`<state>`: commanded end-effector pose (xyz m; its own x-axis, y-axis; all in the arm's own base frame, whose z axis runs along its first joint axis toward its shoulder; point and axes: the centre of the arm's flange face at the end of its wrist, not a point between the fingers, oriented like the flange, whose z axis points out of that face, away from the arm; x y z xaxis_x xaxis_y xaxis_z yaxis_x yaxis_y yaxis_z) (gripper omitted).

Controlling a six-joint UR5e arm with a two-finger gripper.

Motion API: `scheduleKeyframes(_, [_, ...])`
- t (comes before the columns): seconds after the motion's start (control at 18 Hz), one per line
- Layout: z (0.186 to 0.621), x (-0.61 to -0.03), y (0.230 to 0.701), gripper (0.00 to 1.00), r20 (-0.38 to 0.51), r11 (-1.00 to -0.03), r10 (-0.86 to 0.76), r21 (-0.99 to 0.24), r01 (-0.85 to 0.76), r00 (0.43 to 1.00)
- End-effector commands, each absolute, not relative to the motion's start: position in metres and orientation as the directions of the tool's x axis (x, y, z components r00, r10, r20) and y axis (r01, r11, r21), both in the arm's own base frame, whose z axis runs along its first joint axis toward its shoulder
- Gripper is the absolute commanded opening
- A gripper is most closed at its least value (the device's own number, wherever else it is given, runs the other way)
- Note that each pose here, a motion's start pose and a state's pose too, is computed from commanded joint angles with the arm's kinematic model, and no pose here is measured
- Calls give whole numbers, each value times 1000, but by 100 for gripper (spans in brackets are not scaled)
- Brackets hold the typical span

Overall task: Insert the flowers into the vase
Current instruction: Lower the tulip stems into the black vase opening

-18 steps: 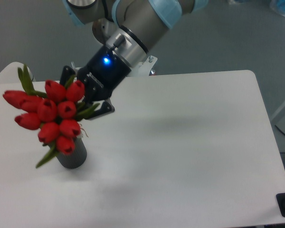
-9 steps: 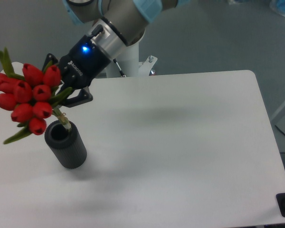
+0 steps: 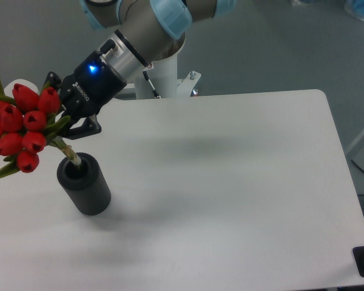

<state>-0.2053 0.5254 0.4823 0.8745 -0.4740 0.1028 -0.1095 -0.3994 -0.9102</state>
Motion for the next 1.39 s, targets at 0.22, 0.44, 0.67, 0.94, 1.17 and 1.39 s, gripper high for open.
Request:
scheduleKeyframes(0.22, [473, -210, 532, 33, 111, -407, -474, -907, -106, 873])
scheduleKeyframes(0.44, [460, -207, 536, 33, 111, -411, -489, -904, -116, 865])
scheduleKeyframes(0.67, [437, -210, 540, 33, 126, -424, -500, -898, -115, 857])
scheduleKeyframes(0.94, [415, -208, 539, 33, 110, -419, -524, -896, -144, 845])
scheduleKeyframes(1.17, [410, -207, 537, 33, 116, -424, -525, -894, -141, 843])
scheduleKeyframes(1.39, [393, -206, 534, 33, 102, -419, -543, -893, -163, 834])
